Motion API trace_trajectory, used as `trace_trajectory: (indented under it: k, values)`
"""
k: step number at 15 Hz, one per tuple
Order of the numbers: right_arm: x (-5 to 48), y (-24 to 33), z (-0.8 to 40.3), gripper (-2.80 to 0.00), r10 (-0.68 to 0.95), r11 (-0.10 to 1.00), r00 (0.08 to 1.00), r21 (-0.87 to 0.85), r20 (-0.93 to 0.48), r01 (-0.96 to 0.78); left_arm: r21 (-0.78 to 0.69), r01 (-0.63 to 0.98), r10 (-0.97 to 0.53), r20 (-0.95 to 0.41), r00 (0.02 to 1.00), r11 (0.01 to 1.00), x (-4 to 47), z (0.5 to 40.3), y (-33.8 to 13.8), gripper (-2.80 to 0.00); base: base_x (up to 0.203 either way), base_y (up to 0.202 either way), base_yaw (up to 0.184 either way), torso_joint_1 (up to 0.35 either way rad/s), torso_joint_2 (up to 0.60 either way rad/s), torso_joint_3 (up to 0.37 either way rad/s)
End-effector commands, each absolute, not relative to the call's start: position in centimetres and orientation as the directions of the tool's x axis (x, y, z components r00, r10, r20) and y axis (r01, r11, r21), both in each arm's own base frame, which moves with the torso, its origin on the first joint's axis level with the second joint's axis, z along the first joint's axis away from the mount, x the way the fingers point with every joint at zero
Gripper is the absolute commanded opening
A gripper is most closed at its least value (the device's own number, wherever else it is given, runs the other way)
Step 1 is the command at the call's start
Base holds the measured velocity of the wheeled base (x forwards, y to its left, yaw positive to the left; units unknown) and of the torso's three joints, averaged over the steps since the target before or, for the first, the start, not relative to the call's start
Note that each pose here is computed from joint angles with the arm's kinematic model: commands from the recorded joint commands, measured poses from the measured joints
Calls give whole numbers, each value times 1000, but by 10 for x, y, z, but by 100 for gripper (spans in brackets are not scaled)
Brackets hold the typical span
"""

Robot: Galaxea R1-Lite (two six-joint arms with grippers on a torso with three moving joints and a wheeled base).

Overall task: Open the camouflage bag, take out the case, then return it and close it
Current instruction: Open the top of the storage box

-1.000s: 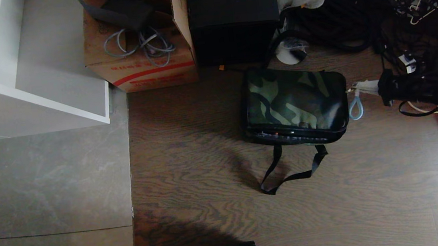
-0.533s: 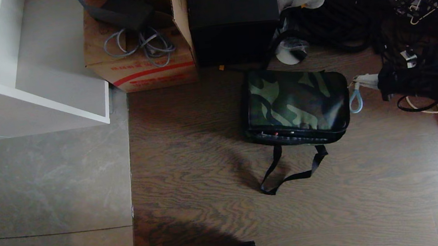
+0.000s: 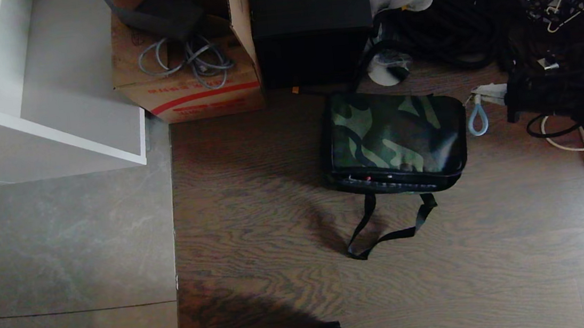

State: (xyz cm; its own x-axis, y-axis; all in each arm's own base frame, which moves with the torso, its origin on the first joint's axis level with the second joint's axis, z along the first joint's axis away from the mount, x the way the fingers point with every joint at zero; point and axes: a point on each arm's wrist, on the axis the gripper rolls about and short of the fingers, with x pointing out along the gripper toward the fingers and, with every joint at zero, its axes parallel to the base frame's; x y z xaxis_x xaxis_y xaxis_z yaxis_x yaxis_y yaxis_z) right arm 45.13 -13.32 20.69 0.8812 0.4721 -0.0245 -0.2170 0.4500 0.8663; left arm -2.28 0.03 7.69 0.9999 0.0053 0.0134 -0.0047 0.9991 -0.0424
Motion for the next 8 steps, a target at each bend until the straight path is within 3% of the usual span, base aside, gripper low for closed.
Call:
trace_trajectory:
  k: [1,4,5,8]
  values:
    - [452,-134,207,-280,466,449,885,867,-21,-216,-43,-6,6,12,1000,999,-23,76,0,-280,0,0,0,0,0,0]
    - [451,-134,205,-280,444,456,896,867,-26,-201,-43,-6,6,12,1000,999,-23,76,0,-280,0,0,0,0,0,0]
    - [451,-134,205,0,443,460,896,865,-27,-202,-43,-6,6,13,1000,999,-23,77,0,-280,0,0,0,0,0,0]
    - [444,-136,214,0,444,461,896,862,-18,-212,-43,-6,6,12,1000,999,-23,76,0,-280,0,0,0,0,0,0]
